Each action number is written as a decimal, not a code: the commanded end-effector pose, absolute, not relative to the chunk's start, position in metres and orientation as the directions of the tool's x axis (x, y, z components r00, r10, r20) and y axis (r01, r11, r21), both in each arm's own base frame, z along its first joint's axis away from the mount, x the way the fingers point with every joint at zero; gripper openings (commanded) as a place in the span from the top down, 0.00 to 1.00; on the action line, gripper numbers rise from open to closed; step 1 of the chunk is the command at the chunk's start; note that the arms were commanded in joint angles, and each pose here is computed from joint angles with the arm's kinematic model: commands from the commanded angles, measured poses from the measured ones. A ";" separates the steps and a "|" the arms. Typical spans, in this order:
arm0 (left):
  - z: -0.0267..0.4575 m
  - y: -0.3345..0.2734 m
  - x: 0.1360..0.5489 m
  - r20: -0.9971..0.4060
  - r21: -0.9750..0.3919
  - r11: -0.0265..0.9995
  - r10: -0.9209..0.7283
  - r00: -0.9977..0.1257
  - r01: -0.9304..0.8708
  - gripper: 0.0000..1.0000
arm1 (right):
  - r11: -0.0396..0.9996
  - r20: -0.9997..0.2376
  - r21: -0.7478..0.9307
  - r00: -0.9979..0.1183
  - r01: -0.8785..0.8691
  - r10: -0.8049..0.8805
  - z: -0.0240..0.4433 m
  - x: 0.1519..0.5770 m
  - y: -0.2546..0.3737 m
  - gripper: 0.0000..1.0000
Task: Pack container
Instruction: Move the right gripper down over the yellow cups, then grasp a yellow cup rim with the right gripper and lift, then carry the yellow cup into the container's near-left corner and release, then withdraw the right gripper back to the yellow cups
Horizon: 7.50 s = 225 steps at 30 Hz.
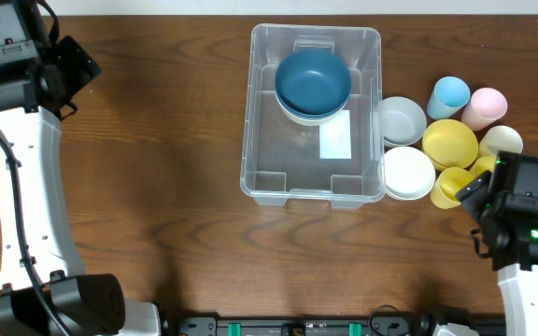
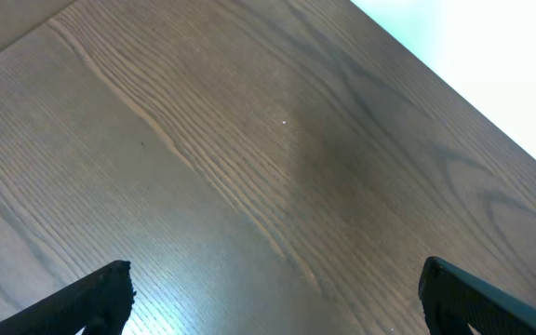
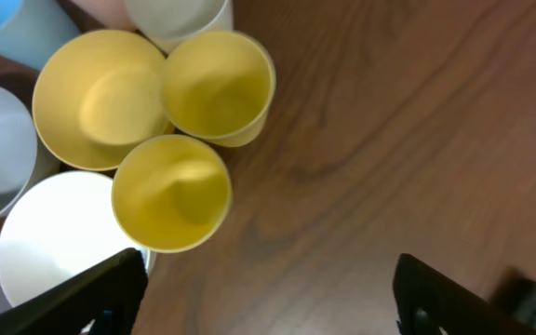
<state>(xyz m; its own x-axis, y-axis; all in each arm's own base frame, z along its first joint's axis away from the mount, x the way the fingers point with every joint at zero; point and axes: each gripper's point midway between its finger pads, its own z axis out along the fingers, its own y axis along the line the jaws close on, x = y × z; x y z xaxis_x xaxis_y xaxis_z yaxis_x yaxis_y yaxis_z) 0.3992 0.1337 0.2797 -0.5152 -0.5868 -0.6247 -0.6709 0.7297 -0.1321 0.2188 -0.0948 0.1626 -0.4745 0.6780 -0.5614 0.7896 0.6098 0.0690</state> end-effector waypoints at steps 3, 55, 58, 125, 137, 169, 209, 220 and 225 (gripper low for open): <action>0.284 0.137 0.397 -0.636 -0.119 0.732 -0.575 -0.515 -0.671 0.02 | 0.619 -0.526 0.081 -0.494 0.782 0.693 0.125 0.220 -0.090 0.26; 0.284 0.137 0.397 -0.636 -0.119 0.732 -0.575 -0.515 -0.671 0.02 | 0.572 -0.472 0.129 -0.457 0.810 0.754 0.054 0.255 -0.095 0.69; 0.284 0.137 0.397 -0.636 -0.119 0.732 -0.575 -0.514 -0.671 0.02 | 0.571 -0.470 0.126 -0.459 0.811 0.754 0.054 0.255 -0.095 0.79; 0.284 0.137 0.397 -0.636 -0.119 0.732 -0.575 -0.515 -0.671 0.02 | 0.918 -0.445 0.108 -0.844 -0.382 -0.299 0.231 0.358 0.202 0.99; 0.284 0.137 0.397 -0.636 -0.119 0.732 -0.575 -0.514 -0.671 0.02 | 0.891 -0.279 0.086 -0.869 -0.446 -0.408 0.152 0.357 0.245 0.99; 0.284 0.137 0.397 -0.636 -0.119 0.732 -0.575 -0.514 -0.671 0.02 | 0.839 -0.137 0.067 -0.838 -0.540 -0.529 0.088 0.329 0.286 0.65; 0.284 0.137 0.397 -0.636 -0.119 0.732 -0.575 -0.514 -0.671 0.02 | 0.911 -0.270 -0.106 -0.893 0.398 0.359 0.209 0.329 -0.062 0.68; 0.284 0.137 0.397 -0.636 -0.119 0.732 -0.575 -0.515 -0.671 0.02 | 0.819 -0.149 -0.044 -0.814 0.572 0.561 0.138 0.299 -0.113 0.66; 0.284 0.137 0.397 -0.636 -0.119 0.732 -0.575 -0.515 -0.671 0.02 | 0.815 -0.151 -0.048 -0.811 0.578 0.566 0.115 0.297 -0.116 0.66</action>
